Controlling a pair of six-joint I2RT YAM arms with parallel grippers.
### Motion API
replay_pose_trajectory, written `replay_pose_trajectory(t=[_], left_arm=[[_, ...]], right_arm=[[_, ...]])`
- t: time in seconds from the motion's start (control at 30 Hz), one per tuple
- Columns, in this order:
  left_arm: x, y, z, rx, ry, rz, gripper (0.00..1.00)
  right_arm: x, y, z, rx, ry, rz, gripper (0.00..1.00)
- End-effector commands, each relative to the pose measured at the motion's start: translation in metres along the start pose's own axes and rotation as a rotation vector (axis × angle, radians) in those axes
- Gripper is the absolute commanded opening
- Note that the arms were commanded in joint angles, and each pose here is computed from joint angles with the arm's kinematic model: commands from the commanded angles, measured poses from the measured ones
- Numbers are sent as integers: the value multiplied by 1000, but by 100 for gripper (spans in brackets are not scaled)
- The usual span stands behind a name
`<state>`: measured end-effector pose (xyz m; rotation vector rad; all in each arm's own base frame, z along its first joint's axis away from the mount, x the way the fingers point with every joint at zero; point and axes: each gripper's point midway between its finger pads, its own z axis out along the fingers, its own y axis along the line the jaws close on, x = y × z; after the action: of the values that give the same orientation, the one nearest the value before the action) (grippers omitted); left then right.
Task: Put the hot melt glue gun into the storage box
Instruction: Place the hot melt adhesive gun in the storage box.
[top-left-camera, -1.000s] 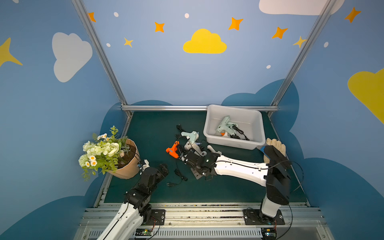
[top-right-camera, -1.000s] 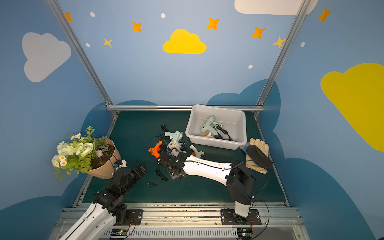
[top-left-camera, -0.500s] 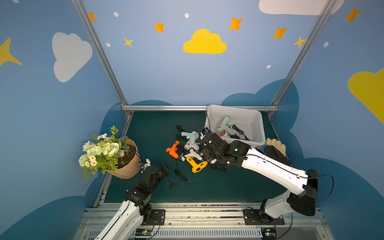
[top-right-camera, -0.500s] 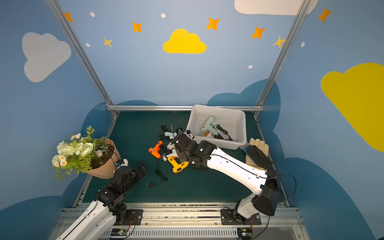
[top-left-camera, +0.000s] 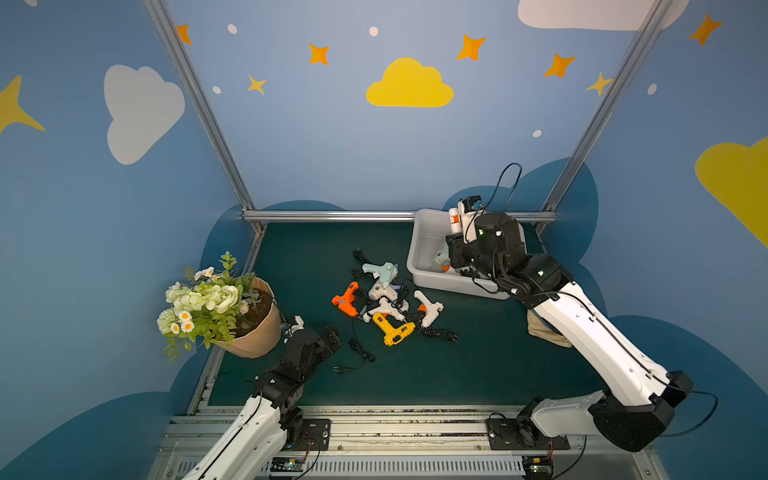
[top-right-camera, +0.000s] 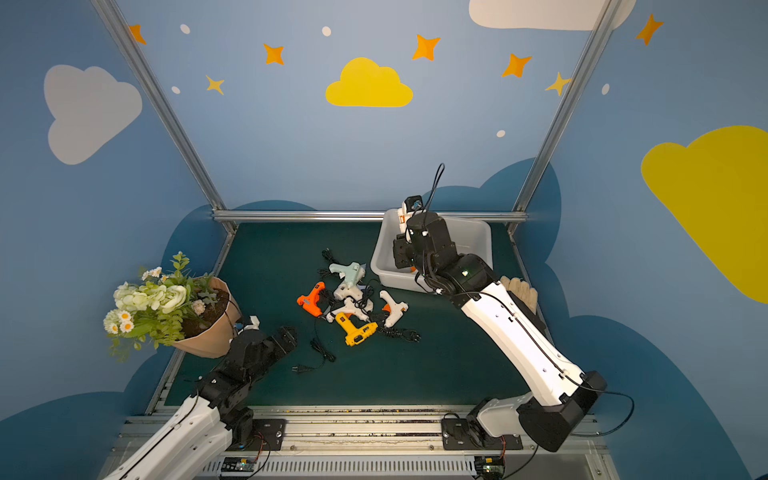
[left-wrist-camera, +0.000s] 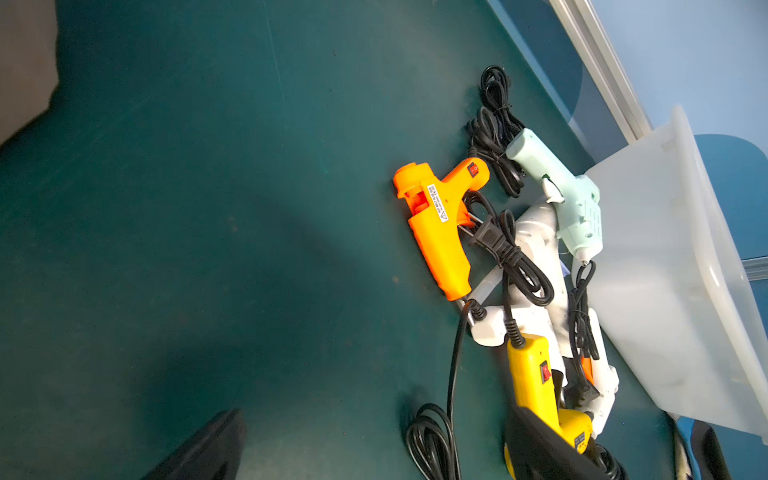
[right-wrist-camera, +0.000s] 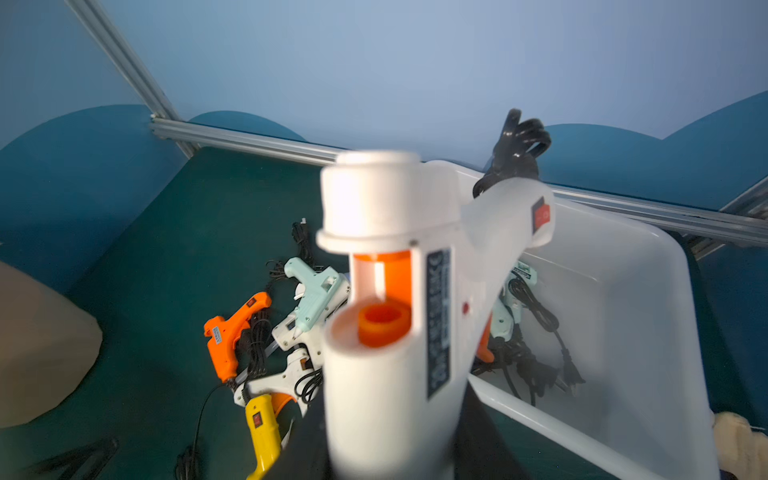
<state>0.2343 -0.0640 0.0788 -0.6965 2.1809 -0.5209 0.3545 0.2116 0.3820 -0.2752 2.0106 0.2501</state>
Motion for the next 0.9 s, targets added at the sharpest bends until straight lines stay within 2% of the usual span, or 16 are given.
replay_pose_trajectory(t=[0.0, 0.33, 0.6, 0.87], left_arm=[[-9, -13, -4, 34, -14, 16, 100], [-10, -15, -3, 23, -2, 41, 100], [-9, -16, -2, 18, 9, 54, 100], [-10, -17, -2, 15, 11, 62, 100]], right_arm=[[-11, -22, 20, 26, 16, 36, 0], [35, -117, 100, 210, 277, 224, 0], [85, -173, 140, 353, 439, 284, 0], [123, -208, 168, 464, 556, 270, 0]])
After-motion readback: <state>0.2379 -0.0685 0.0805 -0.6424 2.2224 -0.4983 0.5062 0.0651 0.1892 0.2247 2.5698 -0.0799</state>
